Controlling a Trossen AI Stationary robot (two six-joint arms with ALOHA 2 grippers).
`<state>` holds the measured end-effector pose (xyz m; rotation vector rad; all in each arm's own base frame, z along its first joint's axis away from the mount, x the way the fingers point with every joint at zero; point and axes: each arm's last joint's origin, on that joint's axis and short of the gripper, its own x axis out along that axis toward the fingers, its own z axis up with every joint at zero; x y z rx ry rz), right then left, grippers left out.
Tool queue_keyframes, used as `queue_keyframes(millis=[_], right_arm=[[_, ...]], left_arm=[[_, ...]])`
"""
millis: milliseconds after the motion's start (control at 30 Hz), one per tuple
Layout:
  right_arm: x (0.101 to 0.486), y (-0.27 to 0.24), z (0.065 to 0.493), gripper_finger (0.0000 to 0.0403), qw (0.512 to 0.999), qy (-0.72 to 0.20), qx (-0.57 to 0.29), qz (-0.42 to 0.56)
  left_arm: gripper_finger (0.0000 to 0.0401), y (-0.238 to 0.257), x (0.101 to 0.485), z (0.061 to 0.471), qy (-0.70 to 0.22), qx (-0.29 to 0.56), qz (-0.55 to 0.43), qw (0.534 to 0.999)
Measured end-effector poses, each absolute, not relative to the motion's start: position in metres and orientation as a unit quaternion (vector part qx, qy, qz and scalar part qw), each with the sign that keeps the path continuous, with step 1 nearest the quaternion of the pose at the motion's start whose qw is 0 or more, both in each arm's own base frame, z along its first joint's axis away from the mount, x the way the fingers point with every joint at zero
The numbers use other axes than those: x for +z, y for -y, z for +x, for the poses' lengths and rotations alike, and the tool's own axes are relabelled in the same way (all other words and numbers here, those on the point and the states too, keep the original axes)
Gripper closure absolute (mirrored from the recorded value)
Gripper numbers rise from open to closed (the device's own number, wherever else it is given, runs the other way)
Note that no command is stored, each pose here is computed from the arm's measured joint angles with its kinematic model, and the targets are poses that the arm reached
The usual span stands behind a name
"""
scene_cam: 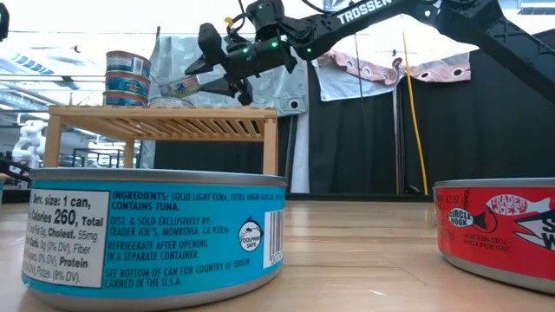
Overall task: Stack canned seafood by type on shelf
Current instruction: Stack the right green can on top of the other green can, then stack the green can on top of the other green can
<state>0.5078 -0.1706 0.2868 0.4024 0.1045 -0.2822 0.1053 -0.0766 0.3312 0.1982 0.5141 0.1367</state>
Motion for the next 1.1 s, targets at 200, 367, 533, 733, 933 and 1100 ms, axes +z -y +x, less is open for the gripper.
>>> queue_keyframes(millis=[200,367,533,733,933,1100], right_arm=[[0.284,0.172,0.511,0.016,0.971,-0.034,-0.154,0.178],[0.285,0.17,0.514,0.0161,0.975,-0.016,-0.163,0.152],[0.28,0.169,0.513,0.0161,0.978,-0.046,-0.161,0.123],[0.309,0.146,0.491,0.0161,0.977,-0.156,-0.132,0.053],[0.326,0.081,0.458,0.0164,0.934,-0.331,-0.134,-0.024],[0.312,0.011,0.455,0.0176,0.891,-0.404,-0.137,-0.157]], left_arm=[[0.0128,0.077,0.331,0.105,-0.254,0.067,0.098,0.96],[0.0128,0.077,0.331,0.105,-0.254,0.067,0.098,0.96],[0.0128,0.076,0.331,0.105,-0.256,0.068,0.1,0.959],[0.0128,0.076,0.324,0.105,-0.267,0.073,0.103,0.955],[0.0128,0.076,0.322,0.104,-0.27,0.077,0.09,0.956],[0.0128,0.078,0.321,0.107,-0.27,0.077,0.09,0.955]])
